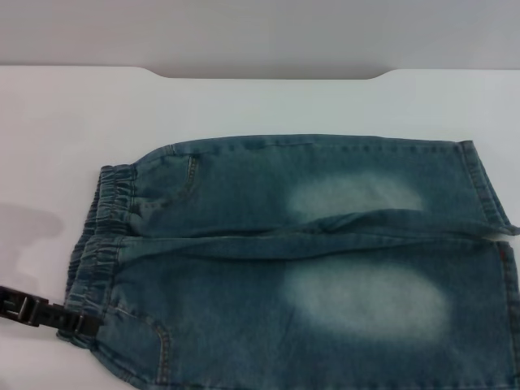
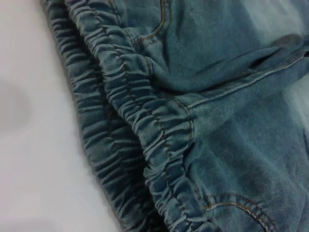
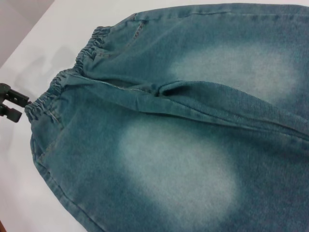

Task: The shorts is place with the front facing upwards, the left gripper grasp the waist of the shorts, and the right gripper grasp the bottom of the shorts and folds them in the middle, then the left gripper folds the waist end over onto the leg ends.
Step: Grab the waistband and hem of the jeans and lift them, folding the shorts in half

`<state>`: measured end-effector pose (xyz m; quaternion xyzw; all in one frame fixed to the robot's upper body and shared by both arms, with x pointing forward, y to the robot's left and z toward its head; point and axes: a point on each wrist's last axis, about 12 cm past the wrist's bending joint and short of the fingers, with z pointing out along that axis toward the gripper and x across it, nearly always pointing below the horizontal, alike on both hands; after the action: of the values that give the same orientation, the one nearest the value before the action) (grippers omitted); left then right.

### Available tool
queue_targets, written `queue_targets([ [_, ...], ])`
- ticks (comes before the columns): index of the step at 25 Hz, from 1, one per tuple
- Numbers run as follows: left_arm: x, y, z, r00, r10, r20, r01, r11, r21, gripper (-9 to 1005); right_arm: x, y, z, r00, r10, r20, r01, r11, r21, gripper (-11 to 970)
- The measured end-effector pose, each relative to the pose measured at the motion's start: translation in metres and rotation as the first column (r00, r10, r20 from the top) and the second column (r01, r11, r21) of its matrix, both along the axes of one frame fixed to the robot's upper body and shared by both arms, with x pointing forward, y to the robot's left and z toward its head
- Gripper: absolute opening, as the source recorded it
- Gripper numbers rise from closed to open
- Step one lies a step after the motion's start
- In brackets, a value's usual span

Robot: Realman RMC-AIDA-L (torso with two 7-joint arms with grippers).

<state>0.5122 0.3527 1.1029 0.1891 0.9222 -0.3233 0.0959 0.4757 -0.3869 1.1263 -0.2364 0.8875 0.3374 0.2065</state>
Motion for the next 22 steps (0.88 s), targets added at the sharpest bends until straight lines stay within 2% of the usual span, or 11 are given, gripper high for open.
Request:
queue_targets([
  [9,0.0021,0.0011,0.0022,1.000,-0.002,-0.005,0.002,1.000,0.013,808,-0.0003,-0.0021,0.0007,1.000,-0.006,0.003,0.006,1.000,-0.001,411],
  [14,0.0012,0.0025,-0.0001,1.000,-0.007,-0.024,0.008,0.999,0.045,635,-0.0002,-0.0033,0.0013,1.000,-0.012,0.007,0.012,1.000,-0.001,411],
  [17,0.0013,0.0018,-0.0006,0.999,-0.012,-0.030,0.013,0.998,0.054,390,0.0003,-0.0032,0.0016,1.000,-0.011,0.009,0.011,1.000,-0.001,411],
  [22,0.0016,-0.0005,-0.0008,0.999,-0.023,-0.035,0.025,0.998,0.055,301,0.0012,-0.0037,0.0022,1.000,-0.013,0.013,0.013,1.000,-0.004,411],
])
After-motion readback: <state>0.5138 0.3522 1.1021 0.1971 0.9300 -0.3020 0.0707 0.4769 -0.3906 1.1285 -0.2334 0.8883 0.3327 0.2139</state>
